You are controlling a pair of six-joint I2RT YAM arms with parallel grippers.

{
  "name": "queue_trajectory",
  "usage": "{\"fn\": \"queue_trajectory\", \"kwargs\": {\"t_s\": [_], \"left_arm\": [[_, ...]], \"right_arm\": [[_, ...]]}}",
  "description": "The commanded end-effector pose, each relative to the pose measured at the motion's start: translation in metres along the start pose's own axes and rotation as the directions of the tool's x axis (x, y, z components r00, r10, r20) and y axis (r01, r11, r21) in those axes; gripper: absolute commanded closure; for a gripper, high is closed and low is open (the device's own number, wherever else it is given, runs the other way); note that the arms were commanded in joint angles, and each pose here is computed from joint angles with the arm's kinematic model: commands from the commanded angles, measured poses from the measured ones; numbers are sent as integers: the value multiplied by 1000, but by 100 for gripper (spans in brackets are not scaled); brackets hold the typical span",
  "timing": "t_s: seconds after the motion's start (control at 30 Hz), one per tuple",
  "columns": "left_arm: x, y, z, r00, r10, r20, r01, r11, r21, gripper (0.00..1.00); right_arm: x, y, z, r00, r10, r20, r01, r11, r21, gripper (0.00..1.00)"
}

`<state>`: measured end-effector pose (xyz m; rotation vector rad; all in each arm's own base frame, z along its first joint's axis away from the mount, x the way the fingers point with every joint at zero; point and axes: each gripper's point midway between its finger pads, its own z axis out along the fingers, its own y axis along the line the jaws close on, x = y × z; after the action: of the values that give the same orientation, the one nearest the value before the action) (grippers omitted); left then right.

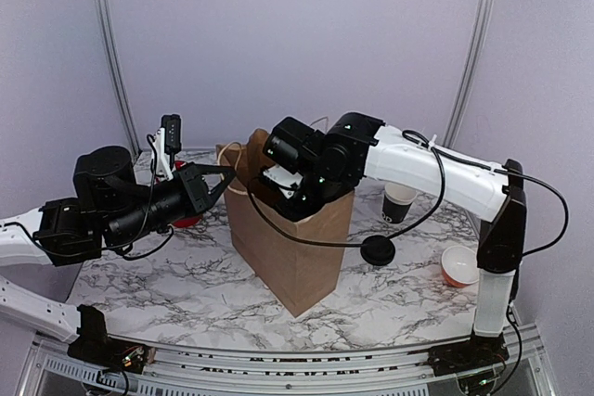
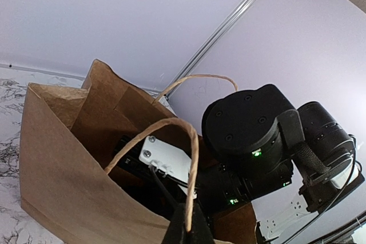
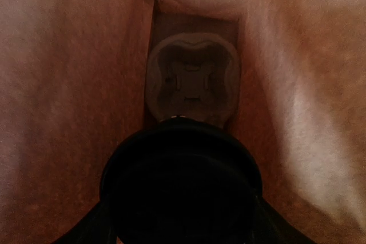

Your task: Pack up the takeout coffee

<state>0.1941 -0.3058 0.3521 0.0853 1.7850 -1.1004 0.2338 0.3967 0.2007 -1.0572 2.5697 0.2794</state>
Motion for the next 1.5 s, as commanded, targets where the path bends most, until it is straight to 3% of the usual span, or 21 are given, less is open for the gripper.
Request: {"fn": "queue_trajectory", "kwargs": {"t_s": [0.0, 0.93, 1.17, 1.47], "left_arm": [[-10, -5, -7, 999, -9, 40, 8, 1000, 25, 100], [-10, -2, -7, 999, -6, 40, 5, 1000, 13, 100], [1, 30, -17, 999, 31, 30, -28, 995, -97, 100], [20, 51, -26, 1000, -3, -7, 2, 992, -124, 100]], "right_arm": [[8, 0, 1, 1000, -7, -22, 7, 1000, -11, 43], [52, -5, 49, 988, -11, -157, 11, 1000, 1, 44], [51, -6, 42, 989, 3, -145, -3, 1000, 1, 43], [43, -15, 30, 990, 45, -135, -47, 999, -15, 44]]}}
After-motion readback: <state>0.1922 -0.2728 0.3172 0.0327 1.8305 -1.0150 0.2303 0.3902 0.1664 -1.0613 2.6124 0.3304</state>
